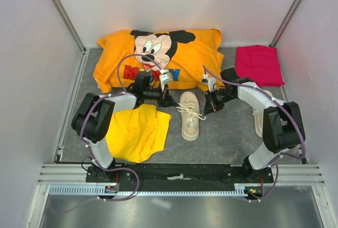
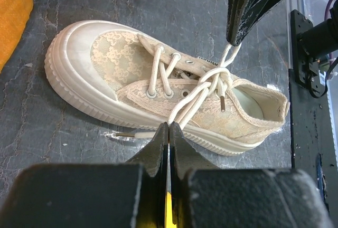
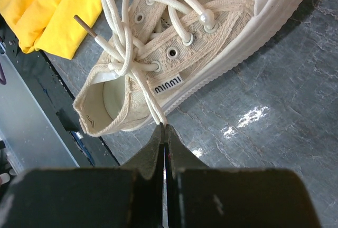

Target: Tie the shoes

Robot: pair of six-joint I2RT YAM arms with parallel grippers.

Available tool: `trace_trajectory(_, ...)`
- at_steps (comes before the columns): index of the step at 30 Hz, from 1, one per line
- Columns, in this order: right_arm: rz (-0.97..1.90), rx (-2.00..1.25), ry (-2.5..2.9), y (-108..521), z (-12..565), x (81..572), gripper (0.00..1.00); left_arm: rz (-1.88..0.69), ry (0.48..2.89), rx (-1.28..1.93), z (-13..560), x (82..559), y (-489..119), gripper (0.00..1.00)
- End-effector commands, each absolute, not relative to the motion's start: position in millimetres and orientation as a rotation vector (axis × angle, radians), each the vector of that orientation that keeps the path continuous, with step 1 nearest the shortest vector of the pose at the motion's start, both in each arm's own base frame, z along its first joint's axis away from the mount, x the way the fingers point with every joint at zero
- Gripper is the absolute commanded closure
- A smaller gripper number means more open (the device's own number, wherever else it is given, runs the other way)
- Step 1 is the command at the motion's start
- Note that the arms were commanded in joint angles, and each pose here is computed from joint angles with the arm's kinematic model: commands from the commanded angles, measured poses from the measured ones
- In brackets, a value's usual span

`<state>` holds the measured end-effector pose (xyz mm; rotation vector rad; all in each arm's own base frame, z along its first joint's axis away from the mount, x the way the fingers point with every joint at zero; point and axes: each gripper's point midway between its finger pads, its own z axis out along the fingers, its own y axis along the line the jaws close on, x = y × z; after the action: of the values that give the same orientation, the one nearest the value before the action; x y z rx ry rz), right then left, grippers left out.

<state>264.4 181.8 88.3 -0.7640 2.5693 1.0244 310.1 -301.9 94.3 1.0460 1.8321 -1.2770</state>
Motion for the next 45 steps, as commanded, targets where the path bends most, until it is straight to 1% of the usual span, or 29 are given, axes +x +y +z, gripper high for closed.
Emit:
trace_trajectory(1, 1.022, -0.795, 2.523, 182, 99, 265, 1.0, -1.212, 1.739, 1.088, 113, 318, -300, 0.98)
trace_trajectory(3, 1.052, -0.798, 2.508, 185, 101, 265, 1.0, -1.213, 1.71, 1.111, 115, 316, -300, 0.97)
trace_trajectory(4, 1.061, -0.798, 2.508, 186, 101, 266, 1.0, -1.215, 1.677, 1.135, 118, 315, -300, 0.9)
trace_trajectory(6, 1.097, -0.8, 2.497, 189, 103, 264, 1.0, -1.201, 1.634, 1.164, 123, 314, -300, 0.79)
trace_trajectory(7, 1.105, -0.8, 2.496, 190, 103, 265, 1.0, -1.185, 1.617, 1.174, 125, 315, -300, 0.7)
trace_trajectory(10, 1.12, -0.801, 2.49, 192, 104, 266, 1.0, -1.117, 1.528, 1.227, 135, 318, -297, 0.61)
trace_trajectory(12, 1.125, -0.801, 2.491, 192, 104, 265, 1.0, -1.066, 1.468, 1.26, 143, 321, -295, 0.6)
trace_trajectory(16, 1.124, -0.805, 2.484, 193, 105, 268, 1.0, -1.023, 1.279, 1.43, 149, 306, -298, 0.56)
trace_trajectory(18, 1.121, -0.807, 2.482, 192, 105, 268, 1.0, -1.041, 1.27, 1.479, 146, 300, -300, 0.55)
trace_trajectory(19, 1.122, -0.807, 2.484, 192, 105, 268, 1.0, -1.018, 1.214, 1.523, 147, 298, -304, 0.54)
trace_trajectory(22, 1.121, -0.807, 2.485, 193, 105, 268, 1.0, -0.982, 1.145, 1.59, 145, 292, -312, 0.53)
trace_trajectory(30, 1.131, -0.8, 2.488, 194, 104, 268, 1.0, -0.971, 1.07, 1.694, 135, 279, -331, 0.52)
trace_trajectory(37, 1.137, -0.801, 2.492, 193, 103, 267, 0.99, -0.973, 1.031, 1.761, 124, 269, -338, 0.54)
trace_trajectory(39, 1.145, -0.823, 2.479, 194, 104, 266, 0.91, -0.967, 1.037, 1.769, 121, 268, -338, 0.57)
trace_trajectory(40, 1.152, -0.834, 2.474, 194, 104, 265, 0.82, -0.965, 1.038, 1.77, 121, 269, -338, 0.6)
trace_trajectory(42, 1.151, -0.871, 2.453, 195, 106, 267, 0.73, -0.964, 1.043, 1.774, 119, 270, -338, 0.62)
trace_trajectory(43, 1.148, -0.883, 2.443, 195, 107, 269, 0.64, -0.958, 1.042, 1.78, 117, 271, -338, 0.64)
trace_trajectory(45, 1.138, -0.913, 2.419, 196, 109, 276, 0.59, -0.955, 1.041, 1.784, 117, 271, -338, 0.65)
